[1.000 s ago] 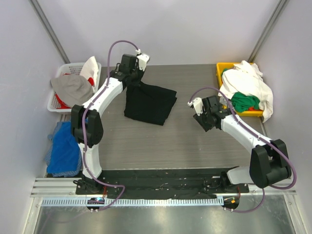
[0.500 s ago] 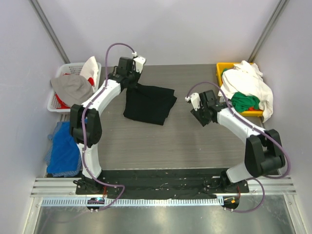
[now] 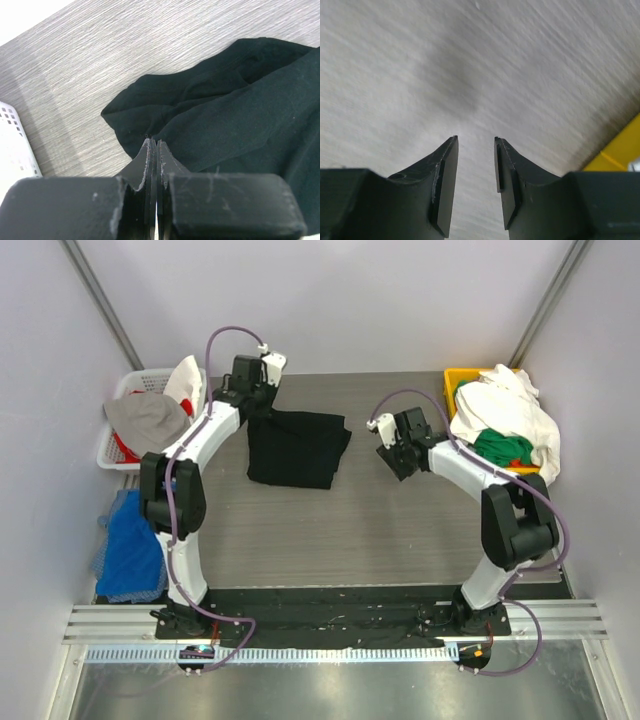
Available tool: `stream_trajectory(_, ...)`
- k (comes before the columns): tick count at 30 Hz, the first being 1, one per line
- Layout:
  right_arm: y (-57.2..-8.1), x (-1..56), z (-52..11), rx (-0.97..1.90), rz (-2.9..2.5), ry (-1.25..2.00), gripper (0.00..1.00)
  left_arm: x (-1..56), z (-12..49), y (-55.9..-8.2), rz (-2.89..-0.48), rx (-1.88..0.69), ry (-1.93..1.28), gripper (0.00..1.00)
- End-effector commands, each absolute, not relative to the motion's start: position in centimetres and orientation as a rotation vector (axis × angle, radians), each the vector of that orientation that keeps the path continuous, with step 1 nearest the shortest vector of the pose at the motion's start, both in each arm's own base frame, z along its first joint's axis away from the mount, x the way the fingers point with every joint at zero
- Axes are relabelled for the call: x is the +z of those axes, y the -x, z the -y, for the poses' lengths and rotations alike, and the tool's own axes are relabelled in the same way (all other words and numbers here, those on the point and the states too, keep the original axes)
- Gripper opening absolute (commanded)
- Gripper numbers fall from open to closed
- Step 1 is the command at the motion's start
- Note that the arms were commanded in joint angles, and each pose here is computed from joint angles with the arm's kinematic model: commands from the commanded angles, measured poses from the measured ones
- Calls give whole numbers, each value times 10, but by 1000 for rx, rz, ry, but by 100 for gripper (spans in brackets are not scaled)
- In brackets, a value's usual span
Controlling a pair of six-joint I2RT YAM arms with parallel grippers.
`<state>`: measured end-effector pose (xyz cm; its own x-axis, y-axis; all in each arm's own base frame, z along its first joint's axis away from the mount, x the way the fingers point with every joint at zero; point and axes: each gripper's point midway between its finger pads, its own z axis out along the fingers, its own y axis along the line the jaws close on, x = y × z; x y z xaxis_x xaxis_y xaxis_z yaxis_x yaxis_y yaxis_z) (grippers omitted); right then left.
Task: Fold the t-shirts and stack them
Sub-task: Smooth out wrinkles on the folded tshirt
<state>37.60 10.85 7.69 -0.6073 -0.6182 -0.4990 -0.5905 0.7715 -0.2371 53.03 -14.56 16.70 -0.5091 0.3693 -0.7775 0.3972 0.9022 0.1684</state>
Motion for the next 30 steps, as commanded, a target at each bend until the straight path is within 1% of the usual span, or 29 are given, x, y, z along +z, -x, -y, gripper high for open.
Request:
stream_trajectory(1,-416,101,-143,-8,-2284,860,42,175,142,-552,-2084,-5,-524,0)
stream_trajectory(5,-432,98,-160,-9,-2276,880,42,158,138,-555,-2115,31,-531,0)
stream_trajectory(7,-435,99,-165,-17,-2267,894,42,145,135,-556,-2140,55,-537,3)
stream_trajectory(8,-434,98,-170,-17,-2265,907,43,139,132,-555,-2154,69,-539,7)
stream_trajectory(9,-435,95,-171,-27,-2269,912,42,134,131,-555,-2159,79,-547,18)
stream_trajectory(10,-437,96,-172,-29,-2262,914,42,129,130,-555,-2168,88,-544,23)
stream_trajectory(14,-440,99,-180,-30,-2245,929,42,120,119,-557,-2172,155,-510,48)
stream_trajectory(17,-443,107,-190,-22,-2220,938,43,128,114,-560,-2137,193,-475,57)
stream_trajectory(18,-444,107,-193,-18,-2213,946,43,134,113,-562,-2115,200,-462,62)
stream_trajectory(19,-444,111,-198,-14,-2204,951,43,137,112,-563,-2106,202,-453,65)
stream_trajectory(20,-443,112,-202,-11,-2201,955,44,142,112,-564,-2096,202,-440,71)
stream_trajectory(22,-444,115,-208,16,-2198,945,45,154,112,-564,-2070,197,-429,75)
stream_trajectory(23,-444,117,-212,42,-2199,933,46,159,113,-564,-2061,188,-420,81)
stream_trajectory(26,-445,120,-215,67,-2191,907,52,176,117,-560,-2035,151,-403,85)
stream_trajectory(27,-447,120,-217,74,-2188,890,62,184,117,-557,-2024,138,-399,87)
stream_trajectory(28,-447,119,-218,79,-2193,878,67,187,120,-554,-2020,114,-408,88)
stream_trajectory(30,-447,116,-227,147,-2200,865,70,192,124,-546,-2019,76,-412,92)
